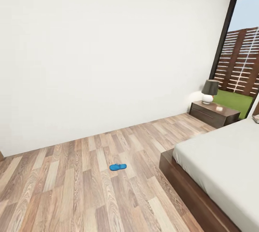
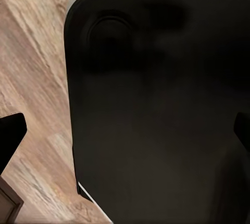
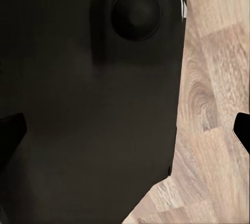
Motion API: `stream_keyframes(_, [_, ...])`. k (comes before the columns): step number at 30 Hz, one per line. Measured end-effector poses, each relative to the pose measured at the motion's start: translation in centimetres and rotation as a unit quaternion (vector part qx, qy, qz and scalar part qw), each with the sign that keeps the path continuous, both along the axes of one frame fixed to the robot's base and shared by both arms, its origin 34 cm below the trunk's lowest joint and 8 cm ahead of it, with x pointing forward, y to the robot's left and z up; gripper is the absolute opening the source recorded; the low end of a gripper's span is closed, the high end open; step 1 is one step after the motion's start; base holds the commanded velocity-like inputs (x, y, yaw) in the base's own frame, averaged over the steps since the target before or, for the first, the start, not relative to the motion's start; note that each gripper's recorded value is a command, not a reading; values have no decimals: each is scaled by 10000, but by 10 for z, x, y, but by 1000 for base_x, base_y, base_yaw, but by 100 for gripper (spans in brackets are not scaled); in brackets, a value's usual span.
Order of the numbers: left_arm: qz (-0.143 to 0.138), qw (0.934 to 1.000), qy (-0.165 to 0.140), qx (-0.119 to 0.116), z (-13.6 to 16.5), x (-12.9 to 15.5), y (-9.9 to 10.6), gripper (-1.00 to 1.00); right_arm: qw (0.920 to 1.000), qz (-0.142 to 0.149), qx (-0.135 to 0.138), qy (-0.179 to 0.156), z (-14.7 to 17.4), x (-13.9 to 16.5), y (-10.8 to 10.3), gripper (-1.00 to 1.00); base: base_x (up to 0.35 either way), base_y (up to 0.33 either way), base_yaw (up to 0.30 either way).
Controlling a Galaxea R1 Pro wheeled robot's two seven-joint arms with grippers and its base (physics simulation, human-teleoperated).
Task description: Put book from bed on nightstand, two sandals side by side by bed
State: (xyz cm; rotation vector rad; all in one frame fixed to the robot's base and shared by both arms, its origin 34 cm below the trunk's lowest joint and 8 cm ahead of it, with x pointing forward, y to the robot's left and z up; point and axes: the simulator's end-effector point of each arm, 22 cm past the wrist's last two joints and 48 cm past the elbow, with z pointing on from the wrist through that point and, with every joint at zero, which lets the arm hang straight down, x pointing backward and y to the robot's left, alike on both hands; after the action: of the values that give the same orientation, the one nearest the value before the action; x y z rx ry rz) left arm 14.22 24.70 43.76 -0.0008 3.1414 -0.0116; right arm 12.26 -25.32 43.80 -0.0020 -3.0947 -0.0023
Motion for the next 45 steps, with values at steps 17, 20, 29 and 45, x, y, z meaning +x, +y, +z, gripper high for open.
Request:
stream_keyframes(17, [1,9983,-586,12,3,56,2,100,10000,4,-14,-32,0,3,-2,100,0,0,294])
stream_keyframes(20, [5,9937,-1119,8,12,106,1,100,9999,3,-29,-126,0,12,-4,100,0,0,294])
stream_keyframes(29, [32,9806,-1957,-120,37,184,-18,100,9936,5,-38,-1127,8,108,-7,100,0,0,267])
stream_keyframes(45, [126,9562,-2919,-198,69,249,-28,100,9652,-174,-98,-2607,53,240,-19,100,0,0,17])
